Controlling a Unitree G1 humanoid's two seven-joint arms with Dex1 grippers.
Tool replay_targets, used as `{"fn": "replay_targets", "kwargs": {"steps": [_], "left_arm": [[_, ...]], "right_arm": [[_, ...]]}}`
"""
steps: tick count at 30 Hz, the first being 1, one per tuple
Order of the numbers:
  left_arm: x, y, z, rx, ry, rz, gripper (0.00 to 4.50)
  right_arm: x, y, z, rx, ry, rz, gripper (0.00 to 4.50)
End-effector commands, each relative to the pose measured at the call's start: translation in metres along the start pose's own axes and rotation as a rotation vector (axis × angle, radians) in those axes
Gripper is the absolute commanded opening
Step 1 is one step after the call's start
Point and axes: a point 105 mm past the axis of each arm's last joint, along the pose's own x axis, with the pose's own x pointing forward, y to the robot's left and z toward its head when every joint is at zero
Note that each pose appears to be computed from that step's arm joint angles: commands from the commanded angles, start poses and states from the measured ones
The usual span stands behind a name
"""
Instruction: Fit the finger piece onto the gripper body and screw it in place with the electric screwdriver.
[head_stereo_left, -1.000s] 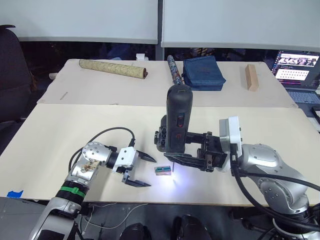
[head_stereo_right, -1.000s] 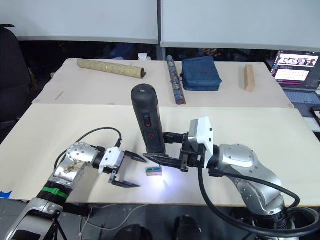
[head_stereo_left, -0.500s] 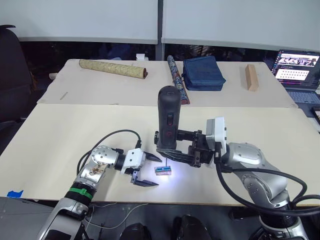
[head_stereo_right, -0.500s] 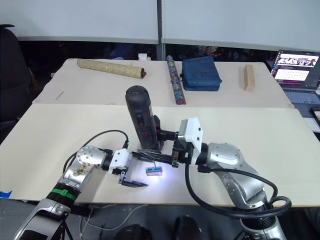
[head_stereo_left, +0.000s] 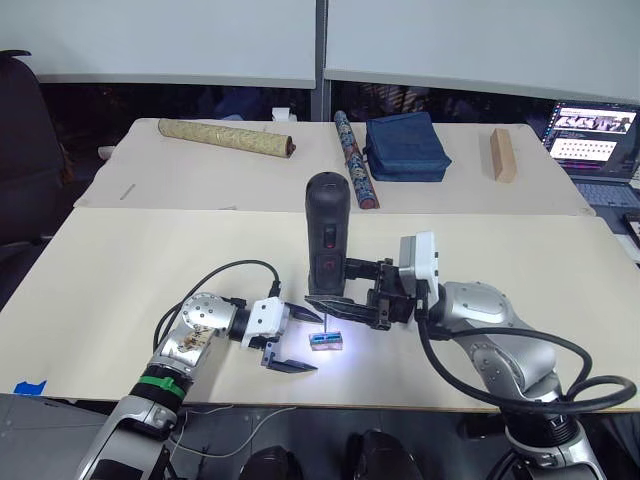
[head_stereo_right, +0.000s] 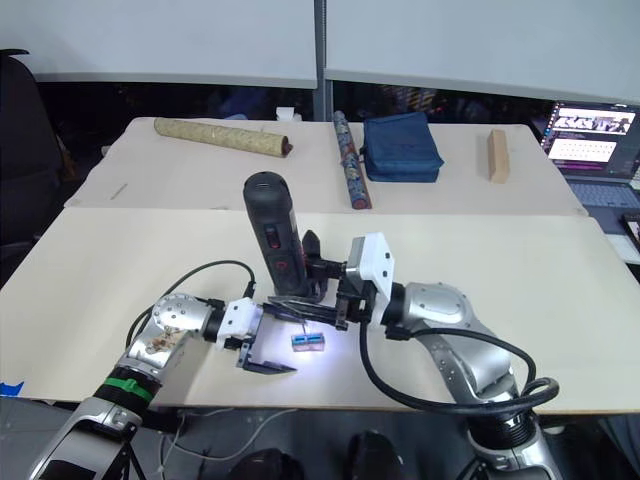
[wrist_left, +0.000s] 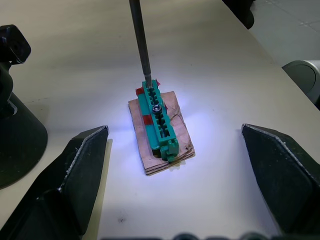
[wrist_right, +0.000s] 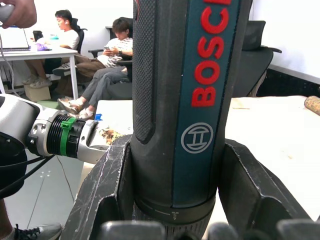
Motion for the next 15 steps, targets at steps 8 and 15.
{"fn": "replay_targets", "kwargs": {"steps": [8,15], "left_arm": [[-0.004,0.0002,-0.0013,0.008,0.022,0.01,4.5],[-0.0024,0.0007,0.0026,0.013,0.015,0.007,4.5]], "right_arm": [[0.0042,0.0039,0.0186,-0.076,-0.059,0.036,1.94],[0.0026,0.0047,0.017,-0.072,-0.056,0.037,1.94]]}}
